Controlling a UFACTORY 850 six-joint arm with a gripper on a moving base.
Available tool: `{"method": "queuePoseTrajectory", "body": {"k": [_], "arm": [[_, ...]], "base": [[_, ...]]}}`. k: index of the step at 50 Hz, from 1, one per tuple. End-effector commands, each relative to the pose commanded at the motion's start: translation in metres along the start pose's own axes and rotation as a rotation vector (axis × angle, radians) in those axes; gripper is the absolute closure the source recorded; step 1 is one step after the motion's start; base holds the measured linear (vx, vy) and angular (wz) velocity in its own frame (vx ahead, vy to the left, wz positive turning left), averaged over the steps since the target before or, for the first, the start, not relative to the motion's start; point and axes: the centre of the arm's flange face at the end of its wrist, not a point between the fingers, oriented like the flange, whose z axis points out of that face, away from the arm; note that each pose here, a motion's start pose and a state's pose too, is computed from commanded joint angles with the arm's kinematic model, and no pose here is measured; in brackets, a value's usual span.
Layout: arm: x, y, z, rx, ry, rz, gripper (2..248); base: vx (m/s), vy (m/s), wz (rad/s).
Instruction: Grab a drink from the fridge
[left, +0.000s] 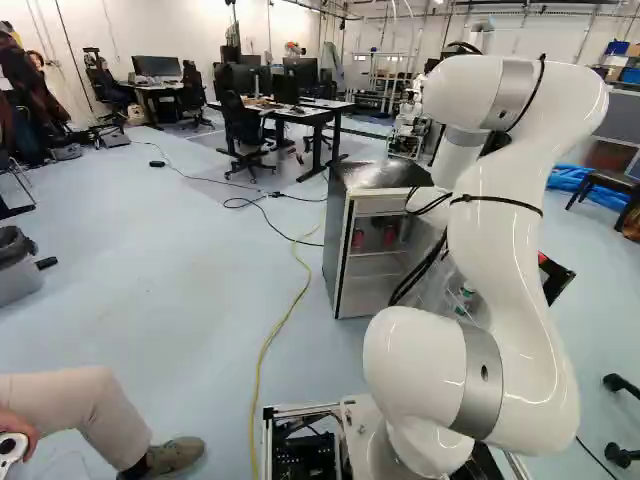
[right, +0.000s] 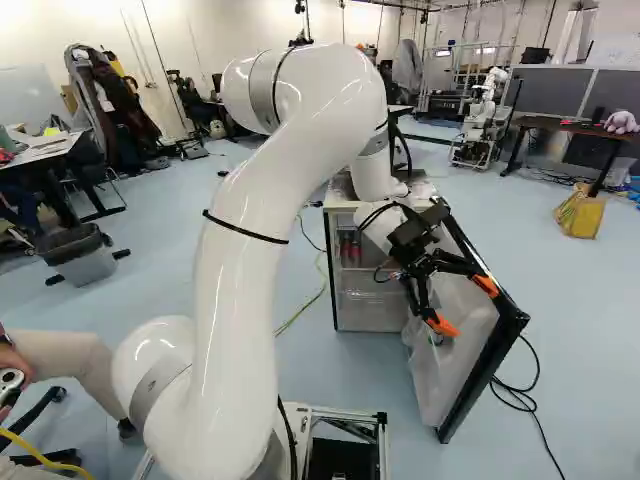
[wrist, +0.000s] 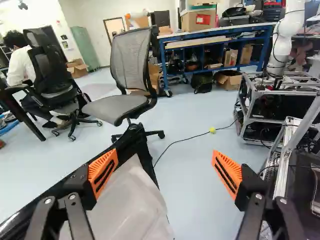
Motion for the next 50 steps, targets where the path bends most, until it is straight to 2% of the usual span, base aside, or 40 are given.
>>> {"method": "queuePoseTrajectory", "body": {"k": [10, 21, 30, 50], "arm": [[0.004, -0.016, 0.016, -0.034, -0.001, 0.03, 3], [0.006, -0.007, 0.023, -0.032, 0.009, 0.012, 3], [0.008, 0.005, 0.028, 0.036, 0.031, -0.029, 3], [0.015, 0.033, 0.035, 0.235, 0.076, -0.134, 3]], "base": [[0.0, 0.0, 0.0], [0.0, 0.0, 0.0], [0.0, 0.0, 0.0], [0.0, 0.0, 0.0]]}}
